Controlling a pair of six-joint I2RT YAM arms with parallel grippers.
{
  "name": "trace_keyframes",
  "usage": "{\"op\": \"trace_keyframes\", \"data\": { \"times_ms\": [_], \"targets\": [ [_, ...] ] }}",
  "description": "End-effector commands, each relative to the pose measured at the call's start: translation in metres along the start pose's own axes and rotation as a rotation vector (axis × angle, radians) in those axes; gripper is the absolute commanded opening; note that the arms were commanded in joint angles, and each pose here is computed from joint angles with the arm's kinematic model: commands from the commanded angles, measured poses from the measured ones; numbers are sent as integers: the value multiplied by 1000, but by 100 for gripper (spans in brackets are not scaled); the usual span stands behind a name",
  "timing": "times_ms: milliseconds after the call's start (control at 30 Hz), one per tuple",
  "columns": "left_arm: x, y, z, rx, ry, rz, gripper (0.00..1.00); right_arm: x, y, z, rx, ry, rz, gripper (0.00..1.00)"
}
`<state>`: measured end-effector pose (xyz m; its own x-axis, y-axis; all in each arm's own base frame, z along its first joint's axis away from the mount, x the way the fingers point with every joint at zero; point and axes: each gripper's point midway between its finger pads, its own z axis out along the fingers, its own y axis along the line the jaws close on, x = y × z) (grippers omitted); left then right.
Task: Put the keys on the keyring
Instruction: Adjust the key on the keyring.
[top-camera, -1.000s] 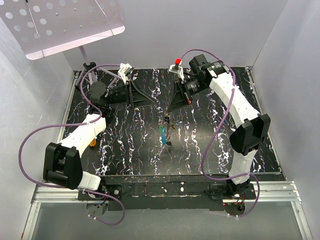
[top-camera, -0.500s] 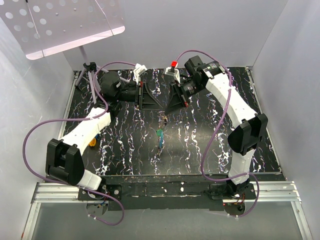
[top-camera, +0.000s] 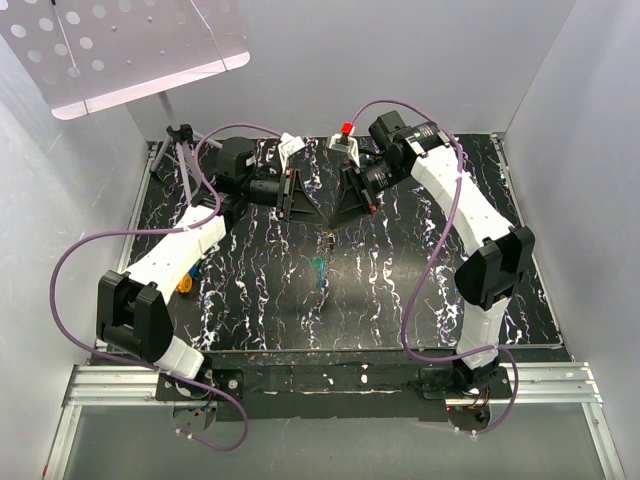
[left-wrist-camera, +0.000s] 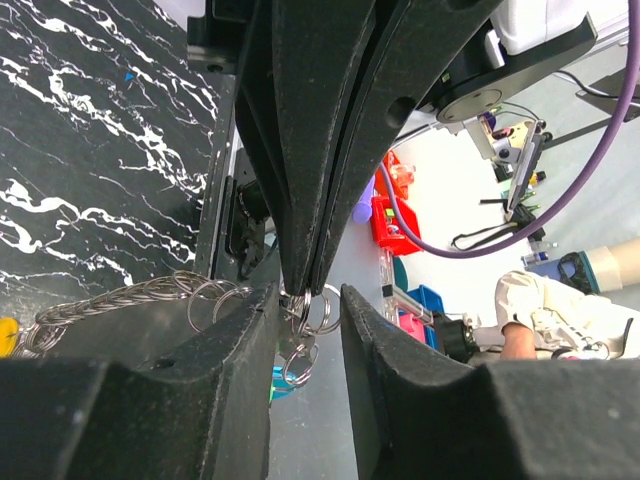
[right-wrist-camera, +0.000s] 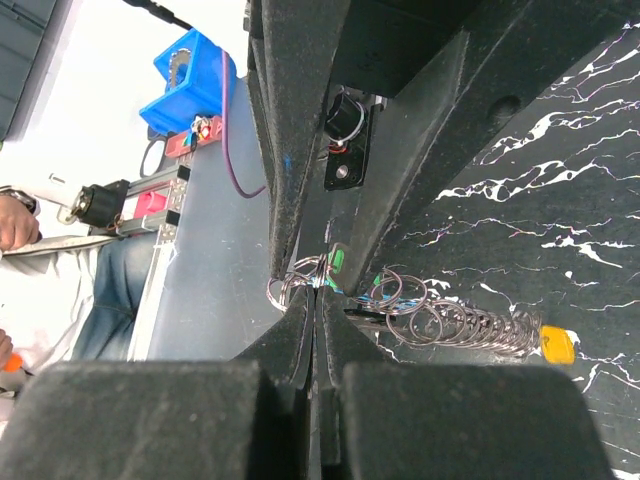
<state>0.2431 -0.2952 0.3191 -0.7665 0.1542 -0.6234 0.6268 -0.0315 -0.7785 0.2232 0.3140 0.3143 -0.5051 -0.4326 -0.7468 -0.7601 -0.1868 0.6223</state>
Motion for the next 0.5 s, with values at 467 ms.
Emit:
{"op": "trace_keyframes", "data": {
  "times_ms": [467],
  "targets": [
    [4,-15,1,40,43,41,0,1,27,-2,-39,4,78,1]
  ]
}}
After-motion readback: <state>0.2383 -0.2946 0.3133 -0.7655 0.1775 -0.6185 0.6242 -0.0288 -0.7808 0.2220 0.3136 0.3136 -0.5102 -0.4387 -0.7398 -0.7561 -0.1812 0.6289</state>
